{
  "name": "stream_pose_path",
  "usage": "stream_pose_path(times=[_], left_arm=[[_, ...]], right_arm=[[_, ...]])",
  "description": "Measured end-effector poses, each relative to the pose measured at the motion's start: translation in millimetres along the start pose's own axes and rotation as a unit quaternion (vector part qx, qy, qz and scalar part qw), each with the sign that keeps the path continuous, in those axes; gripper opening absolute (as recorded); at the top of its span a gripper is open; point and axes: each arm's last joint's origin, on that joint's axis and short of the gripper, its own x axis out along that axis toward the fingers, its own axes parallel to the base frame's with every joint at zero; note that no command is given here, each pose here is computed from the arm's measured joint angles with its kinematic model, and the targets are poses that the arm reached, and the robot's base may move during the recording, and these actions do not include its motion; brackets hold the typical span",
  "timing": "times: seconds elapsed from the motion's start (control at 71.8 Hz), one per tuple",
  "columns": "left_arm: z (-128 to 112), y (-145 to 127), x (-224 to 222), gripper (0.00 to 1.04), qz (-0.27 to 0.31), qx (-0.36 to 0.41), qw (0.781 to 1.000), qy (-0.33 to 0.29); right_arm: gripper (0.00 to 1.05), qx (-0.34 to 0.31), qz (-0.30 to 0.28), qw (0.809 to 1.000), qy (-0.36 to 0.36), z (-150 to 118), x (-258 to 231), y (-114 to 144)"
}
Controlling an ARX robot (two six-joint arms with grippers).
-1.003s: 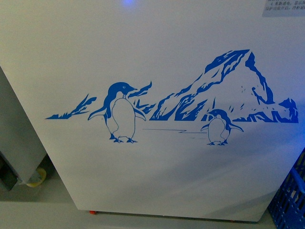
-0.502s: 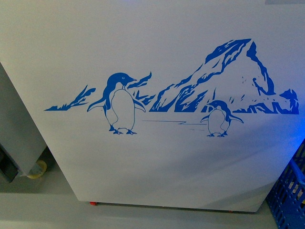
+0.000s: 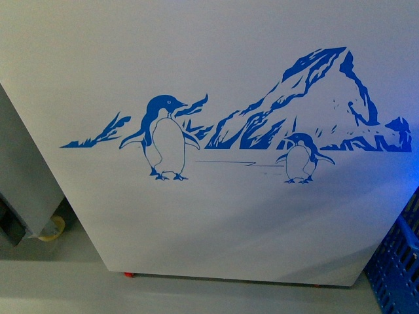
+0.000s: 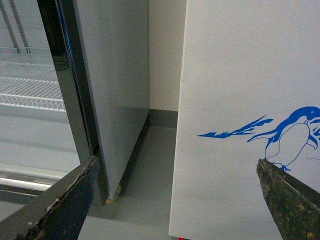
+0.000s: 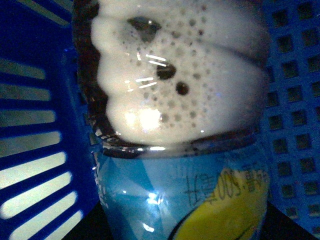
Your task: Put drink in fridge
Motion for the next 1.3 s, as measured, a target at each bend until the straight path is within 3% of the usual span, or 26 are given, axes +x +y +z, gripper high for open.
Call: stream_pose_path(times=[0.167,0.348,0.599,0.78,0.92,1.296], left_arm=[[0,0,0,0.97,0.0,0.0,1.0,0.0],[0,0,0,0.97,0.0,0.0,1.0,0.0],[0,0,0,0.97,0.0,0.0,1.0,0.0],[0,0,0,0.97,0.0,0.0,1.0,0.0],[0,0,0,0.97,0.0,0.0,1.0,0.0],[0,0,0,0.97,0.0,0.0,1.0,0.0]], right_arm=[[0.4,-0.006,0.003,0.999,-0.048,25,-52,2],[0.4,-0.036,0.008,0.989,-0.144,64,-154,5],[0.4,-0.062,0.038,0.969,-0.236,65,-280,23],[0.4,-0.081,0.076,0.938,-0.327,62,-374,47],[0.4,-0.109,0.102,0.886,-0.439,50,-458,66],[0.4,-0.141,0.15,0.825,-0.526,17,-518,99]])
